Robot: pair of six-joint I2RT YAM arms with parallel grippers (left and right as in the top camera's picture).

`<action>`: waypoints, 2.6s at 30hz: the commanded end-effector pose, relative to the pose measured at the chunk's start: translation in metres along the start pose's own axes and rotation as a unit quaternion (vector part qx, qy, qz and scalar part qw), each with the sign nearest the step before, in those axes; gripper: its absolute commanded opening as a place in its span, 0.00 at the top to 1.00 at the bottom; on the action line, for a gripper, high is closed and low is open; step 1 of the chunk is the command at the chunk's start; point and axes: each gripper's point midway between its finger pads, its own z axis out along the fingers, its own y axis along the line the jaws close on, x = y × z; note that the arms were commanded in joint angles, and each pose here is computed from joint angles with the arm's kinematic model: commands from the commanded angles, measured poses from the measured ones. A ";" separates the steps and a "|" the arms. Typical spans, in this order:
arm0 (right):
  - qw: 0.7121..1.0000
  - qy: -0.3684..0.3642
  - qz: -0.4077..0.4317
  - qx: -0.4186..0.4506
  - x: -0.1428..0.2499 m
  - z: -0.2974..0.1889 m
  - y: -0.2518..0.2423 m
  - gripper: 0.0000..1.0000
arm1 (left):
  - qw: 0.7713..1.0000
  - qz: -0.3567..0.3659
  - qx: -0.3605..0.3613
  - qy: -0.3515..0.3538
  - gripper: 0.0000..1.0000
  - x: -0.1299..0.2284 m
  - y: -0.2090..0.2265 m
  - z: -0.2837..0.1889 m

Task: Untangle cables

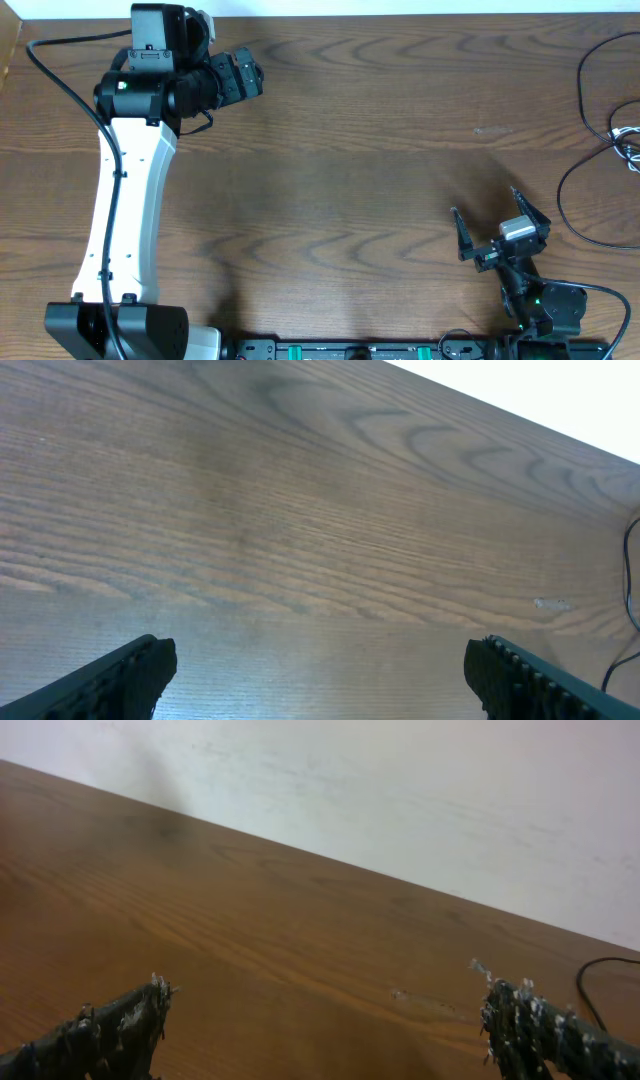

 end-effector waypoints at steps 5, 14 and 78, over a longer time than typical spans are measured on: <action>1.000 -0.001 -0.002 0.000 0.001 0.000 0.001 0.01 | 1.000 0.001 0.000 0.002 0.02 0.001 0.000 0.001; 1.000 -0.001 -0.002 0.001 0.001 0.000 0.000 0.01 | 1.000 0.001 0.000 0.002 0.02 0.001 0.000 0.001; 1.000 -0.001 -0.002 0.001 0.001 0.000 0.000 0.01 | 0.965 0.047 -0.163 -0.202 0.02 0.037 0.044 -0.135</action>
